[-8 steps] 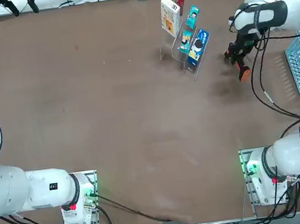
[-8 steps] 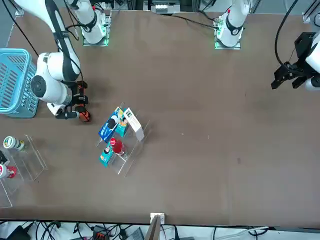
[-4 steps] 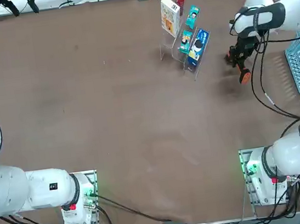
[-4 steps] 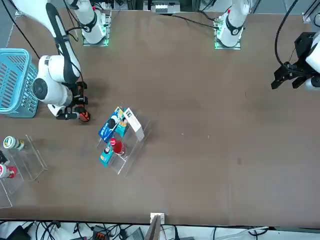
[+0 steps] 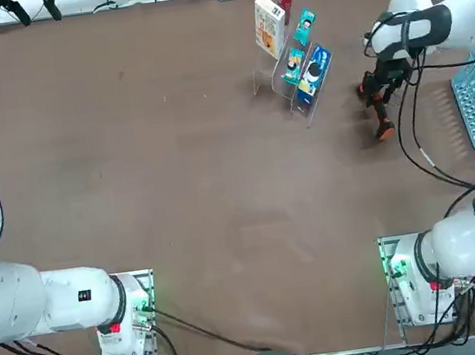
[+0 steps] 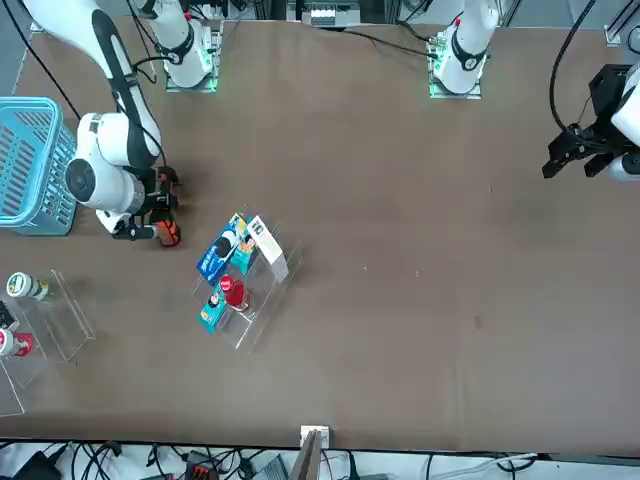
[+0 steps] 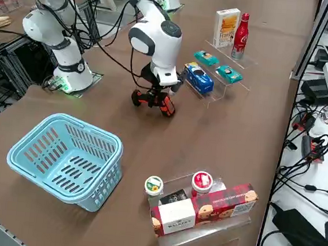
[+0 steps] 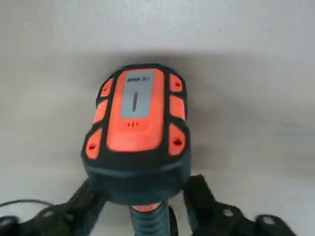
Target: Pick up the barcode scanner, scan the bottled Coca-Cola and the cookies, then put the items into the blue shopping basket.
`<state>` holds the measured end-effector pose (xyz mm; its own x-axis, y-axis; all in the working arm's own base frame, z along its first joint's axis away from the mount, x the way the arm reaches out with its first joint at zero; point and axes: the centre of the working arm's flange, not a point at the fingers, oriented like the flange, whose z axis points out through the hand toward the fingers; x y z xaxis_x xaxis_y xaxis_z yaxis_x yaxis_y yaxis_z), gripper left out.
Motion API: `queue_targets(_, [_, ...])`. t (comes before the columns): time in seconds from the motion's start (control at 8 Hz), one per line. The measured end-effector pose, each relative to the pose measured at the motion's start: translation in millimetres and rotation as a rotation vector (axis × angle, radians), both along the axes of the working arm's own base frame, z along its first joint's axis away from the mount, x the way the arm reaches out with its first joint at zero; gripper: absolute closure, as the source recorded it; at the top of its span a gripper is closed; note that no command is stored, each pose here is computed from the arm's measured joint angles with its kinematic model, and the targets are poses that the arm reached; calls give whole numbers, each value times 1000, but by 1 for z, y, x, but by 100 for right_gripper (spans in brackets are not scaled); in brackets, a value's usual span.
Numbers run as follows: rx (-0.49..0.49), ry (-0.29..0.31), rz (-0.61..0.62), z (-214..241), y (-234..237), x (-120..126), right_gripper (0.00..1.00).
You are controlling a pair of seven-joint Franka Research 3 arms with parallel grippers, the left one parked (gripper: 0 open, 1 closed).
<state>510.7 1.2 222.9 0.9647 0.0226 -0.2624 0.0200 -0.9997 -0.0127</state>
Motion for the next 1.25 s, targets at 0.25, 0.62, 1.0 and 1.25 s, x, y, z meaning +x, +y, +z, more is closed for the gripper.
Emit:
queue_targets(0.25, [-1,-14,4,21,1,14,0])
queue_targets(0.62, [2,-77,23,141,10,76,0])
queue_targets(1.0, [14,-209,106,250,62,108,0])
queue_targets(1.25, [32,-284,199,303,121,109,0])
